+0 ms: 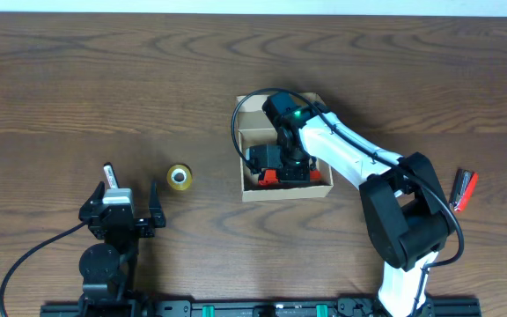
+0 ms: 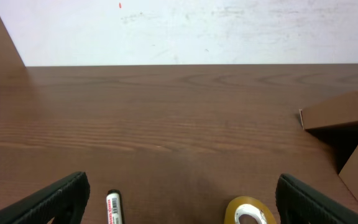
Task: Pack container
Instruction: 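Carry the box cutter with right gripper and lower into box, then move right gripper back and grasp the blue-capped marker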
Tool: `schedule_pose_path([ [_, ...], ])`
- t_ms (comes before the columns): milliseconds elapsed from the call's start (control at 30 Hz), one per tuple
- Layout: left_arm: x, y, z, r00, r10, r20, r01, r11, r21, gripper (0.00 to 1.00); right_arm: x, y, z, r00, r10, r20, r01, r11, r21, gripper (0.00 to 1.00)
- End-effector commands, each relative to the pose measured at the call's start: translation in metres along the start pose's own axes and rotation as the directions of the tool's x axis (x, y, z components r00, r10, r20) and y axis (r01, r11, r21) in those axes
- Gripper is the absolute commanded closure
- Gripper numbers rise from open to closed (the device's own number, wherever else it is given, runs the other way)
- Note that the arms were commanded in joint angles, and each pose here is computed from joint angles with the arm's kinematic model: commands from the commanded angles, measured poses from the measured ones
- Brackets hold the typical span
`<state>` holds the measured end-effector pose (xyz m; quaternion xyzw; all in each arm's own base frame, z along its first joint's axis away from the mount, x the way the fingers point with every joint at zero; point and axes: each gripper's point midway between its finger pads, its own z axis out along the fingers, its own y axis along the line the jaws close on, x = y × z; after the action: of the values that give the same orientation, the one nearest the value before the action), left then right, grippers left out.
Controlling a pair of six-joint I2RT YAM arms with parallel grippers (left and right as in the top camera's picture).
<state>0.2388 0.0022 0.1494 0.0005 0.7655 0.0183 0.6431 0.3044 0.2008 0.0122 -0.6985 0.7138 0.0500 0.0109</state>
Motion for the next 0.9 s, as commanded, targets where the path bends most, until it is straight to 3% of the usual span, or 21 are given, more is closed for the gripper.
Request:
schedule_pose_path([
  [0, 0.016, 0.0, 0.003, 0.999, -0.002, -0.036, 0.002, 1.0, -0.001, 0.05, -0.003, -0.007, -0.008, 1.0, 0.015, 0.018, -0.015, 1.0, 0.021, 0.75],
  [233, 0.016, 0.0, 0.003, 0.999, -0.002, -0.036, 0.002, 1.0, -0.001, 0.05, -0.037, -0.018, -0.069, 0.976, 0.085, 0.2, -0.101, 0.993, 0.068, 0.57],
  [333, 0.016, 0.0, 0.003, 0.999, -0.002, -0.036, 0.002, 1.0, -0.001, 0.05, -0.048, -0.032, -0.111, 0.922, 0.216, 0.322, -0.255, 0.963, 0.085, 0.46],
  [400, 0.016, 0.0, 0.003, 0.999, -0.002, -0.036, 0.002, 1.0, -0.001, 0.05, -0.044, -0.044, -0.138, 0.836, 0.387, 0.389, -0.443, 0.894, 0.063, 0.28],
  [433, 0.016, 0.0, 0.003, 0.999, -0.002, -0.036, 0.002, 1.0, -0.001, 0.05, -0.038, -0.05, -0.148, 0.784, 0.465, 0.41, -0.528, 0.848, 0.049, 0.2],
  [533, 0.016, 0.0, 0.003, 0.999, -0.002, -0.036, 0.002, 1.0, -0.001, 0.05, -0.003, -0.074, -0.175, 0.626, 0.631, 0.458, -0.731, 0.68, 0.062, 0.23],
  [567, 0.016, 0.0, 0.003, 0.999, -0.002, -0.036, 0.002, 1.0, -0.001, 0.05, 0.023, -0.087, -0.184, 0.53, 0.703, 0.475, -0.822, 0.563, 0.083, 0.11],
  [633, 0.016, 0.0, 0.003, 0.999, -0.001, -0.036, 0.001, 1.0, -0.001, 0.05, 0.072, -0.103, -0.197, 0.331, 0.798, 0.505, -0.94, 0.326, 0.101, 0.07],
  [700, 0.016, 0.0, 0.003, 0.999, -0.002, -0.036, 0.002, 1.0, -0.001, 0.05, 0.12, -0.11, -0.206, 0.142, 0.839, 0.526, -0.99, 0.109, 0.093, 0.02],
  [800, 0.016, 0.0, 0.003, 0.999, -0.002, -0.036, 0.002, 1.0, -0.001, 0.05, 0.2, -0.105, -0.21, -0.164, 0.839, 0.519, -0.975, -0.219, 0.045, 0.01],
  [867, 0.016, 0.0, 0.003, 0.999, -0.002, -0.036, 0.002, 1.0, -0.001, 0.05, 0.241, -0.092, -0.205, -0.318, 0.816, 0.483, -0.929, -0.37, 0.015, 0.01],
])
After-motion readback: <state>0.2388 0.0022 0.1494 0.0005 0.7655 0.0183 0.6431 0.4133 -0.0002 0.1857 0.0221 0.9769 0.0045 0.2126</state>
